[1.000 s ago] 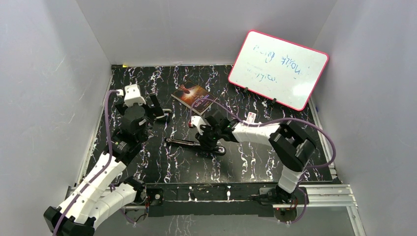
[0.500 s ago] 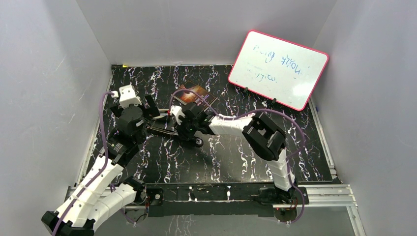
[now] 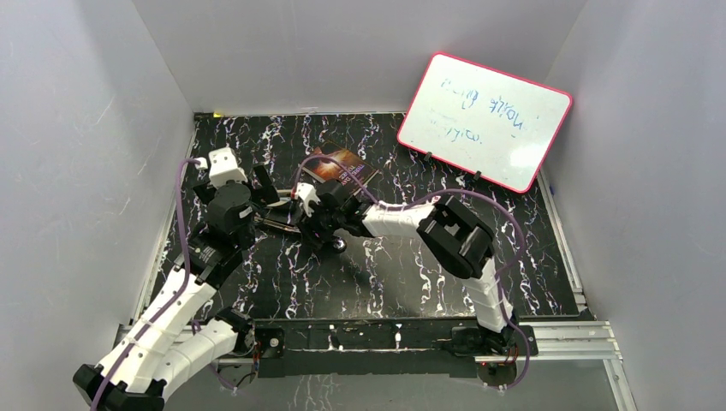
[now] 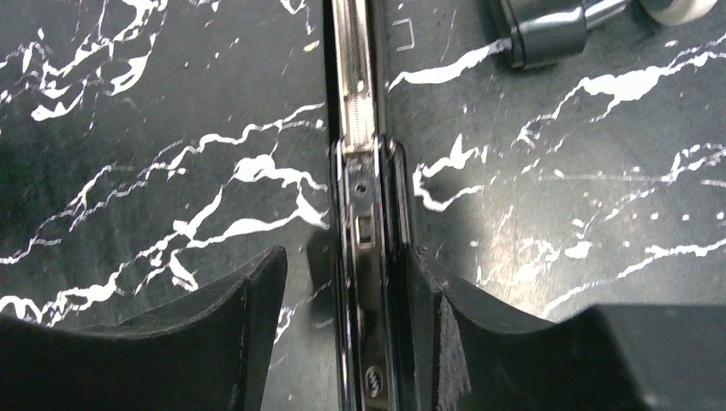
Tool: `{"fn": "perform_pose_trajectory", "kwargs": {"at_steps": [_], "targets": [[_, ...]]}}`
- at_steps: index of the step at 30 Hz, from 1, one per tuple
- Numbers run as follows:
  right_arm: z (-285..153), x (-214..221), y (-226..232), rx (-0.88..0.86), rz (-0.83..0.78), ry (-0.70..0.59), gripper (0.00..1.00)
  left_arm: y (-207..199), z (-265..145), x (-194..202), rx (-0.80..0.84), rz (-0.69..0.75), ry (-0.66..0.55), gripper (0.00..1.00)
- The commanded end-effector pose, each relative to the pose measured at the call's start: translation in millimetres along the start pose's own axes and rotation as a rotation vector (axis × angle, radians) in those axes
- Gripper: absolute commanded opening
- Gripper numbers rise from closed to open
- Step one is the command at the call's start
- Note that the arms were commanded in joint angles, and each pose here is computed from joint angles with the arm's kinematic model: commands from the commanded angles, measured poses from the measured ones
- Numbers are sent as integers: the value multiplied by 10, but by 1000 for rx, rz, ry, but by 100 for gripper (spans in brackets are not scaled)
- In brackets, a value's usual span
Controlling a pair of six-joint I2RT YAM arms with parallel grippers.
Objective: Load the staples into the stapler
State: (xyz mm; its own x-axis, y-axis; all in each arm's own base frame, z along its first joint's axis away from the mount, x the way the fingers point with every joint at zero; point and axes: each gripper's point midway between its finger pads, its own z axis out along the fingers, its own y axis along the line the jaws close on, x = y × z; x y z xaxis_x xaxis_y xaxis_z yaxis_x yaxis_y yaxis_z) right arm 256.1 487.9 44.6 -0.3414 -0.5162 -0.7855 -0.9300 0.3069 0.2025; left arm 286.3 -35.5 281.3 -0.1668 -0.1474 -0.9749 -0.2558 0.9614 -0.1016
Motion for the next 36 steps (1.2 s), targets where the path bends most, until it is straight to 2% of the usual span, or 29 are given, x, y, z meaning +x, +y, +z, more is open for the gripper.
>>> {"fn": "perform_pose_trajectory", "kwargs": {"at_steps": [1, 9, 13, 25, 36], "targets": [[-352, -578, 169, -29, -74, -184, 63, 7, -6, -116, -18, -33, -7, 96], [-503, -740, -247, -5, -96, -253, 63, -8, 144, 29, -31, -68, 106, 96], [-322, -882, -458, -28, -139, -246, 63, -5, 194, 108, -21, -84, 171, 95], [232, -1259, -828, -64, -150, -324, 62, 42, 67, 221, -4, -87, 223, 94], [622, -1093, -1005, -66, -115, -302, 50, 39, 50, 239, 5, -78, 231, 94]]}}
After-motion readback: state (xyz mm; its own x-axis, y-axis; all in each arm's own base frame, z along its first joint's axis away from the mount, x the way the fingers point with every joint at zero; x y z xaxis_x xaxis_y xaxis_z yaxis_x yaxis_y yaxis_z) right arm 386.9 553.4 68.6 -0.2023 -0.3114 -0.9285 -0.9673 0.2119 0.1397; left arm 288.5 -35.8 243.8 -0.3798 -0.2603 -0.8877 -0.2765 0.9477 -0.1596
